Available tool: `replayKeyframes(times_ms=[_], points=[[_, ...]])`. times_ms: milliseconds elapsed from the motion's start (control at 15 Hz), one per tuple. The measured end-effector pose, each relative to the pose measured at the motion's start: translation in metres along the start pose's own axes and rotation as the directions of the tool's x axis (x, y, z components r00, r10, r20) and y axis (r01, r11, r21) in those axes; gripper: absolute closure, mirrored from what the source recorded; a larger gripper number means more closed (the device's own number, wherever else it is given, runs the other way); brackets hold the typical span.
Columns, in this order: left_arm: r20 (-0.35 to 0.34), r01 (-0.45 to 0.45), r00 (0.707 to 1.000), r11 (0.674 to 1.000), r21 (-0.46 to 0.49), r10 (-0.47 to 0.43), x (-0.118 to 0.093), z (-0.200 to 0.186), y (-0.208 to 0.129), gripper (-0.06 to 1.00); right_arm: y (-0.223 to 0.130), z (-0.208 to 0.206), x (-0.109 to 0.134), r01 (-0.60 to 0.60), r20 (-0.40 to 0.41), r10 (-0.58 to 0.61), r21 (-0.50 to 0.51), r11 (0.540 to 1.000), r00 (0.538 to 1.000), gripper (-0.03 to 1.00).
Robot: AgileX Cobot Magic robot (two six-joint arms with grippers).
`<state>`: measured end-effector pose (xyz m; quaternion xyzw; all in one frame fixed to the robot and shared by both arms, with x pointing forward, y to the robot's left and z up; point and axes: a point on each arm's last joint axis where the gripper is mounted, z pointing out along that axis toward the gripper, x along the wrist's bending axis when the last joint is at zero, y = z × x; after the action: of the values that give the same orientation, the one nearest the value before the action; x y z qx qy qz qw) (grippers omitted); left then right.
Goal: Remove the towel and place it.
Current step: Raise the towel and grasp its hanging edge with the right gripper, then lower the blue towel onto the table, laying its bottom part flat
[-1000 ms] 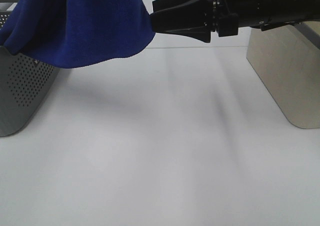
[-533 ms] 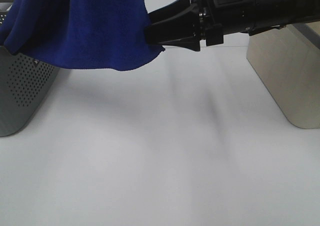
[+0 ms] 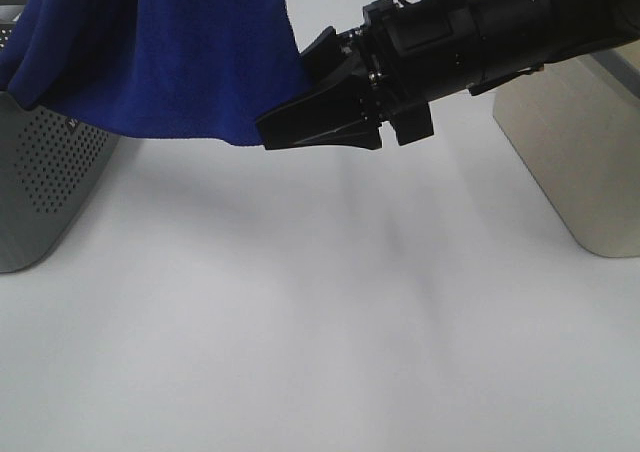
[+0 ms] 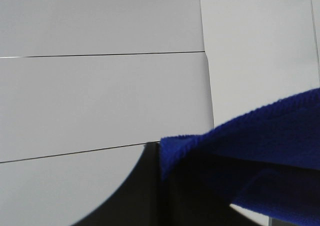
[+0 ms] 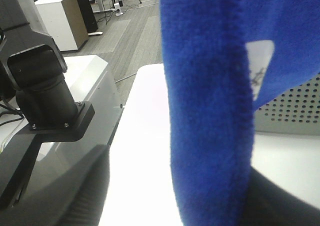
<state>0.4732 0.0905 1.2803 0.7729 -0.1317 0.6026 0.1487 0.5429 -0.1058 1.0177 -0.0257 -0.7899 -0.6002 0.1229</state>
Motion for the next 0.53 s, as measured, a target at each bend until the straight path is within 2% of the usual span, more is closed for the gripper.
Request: replayKeyframes(times_ms=[400, 467, 533], points=[[0.019, 0.031, 0.999, 0.999, -0.023, -0.031, -0.0017, 0.0, 0.0021, 0.94, 0.0032, -0.0001, -0.0011, -0.013, 0.011, 0.013, -0.035, 0.999, 1.0, 0.95], [0.027, 0.044, 0.999, 0.998, -0.032, -0.044, -0.0024, 0.0, 0.003, 0.94, 0.0032, -0.0001, -0.0011, -0.014, 0.011, 0.014, -0.035, 0.999, 1.0, 0.95], [0.041, 0.066, 0.997, 0.997, -0.047, -0.064, -0.0035, -0.0001, 0.0045, 0.94, 0.0032, -0.0001, -0.0011, -0.067, 0.009, 0.067, -0.036, 0.997, 0.998, 0.95]])
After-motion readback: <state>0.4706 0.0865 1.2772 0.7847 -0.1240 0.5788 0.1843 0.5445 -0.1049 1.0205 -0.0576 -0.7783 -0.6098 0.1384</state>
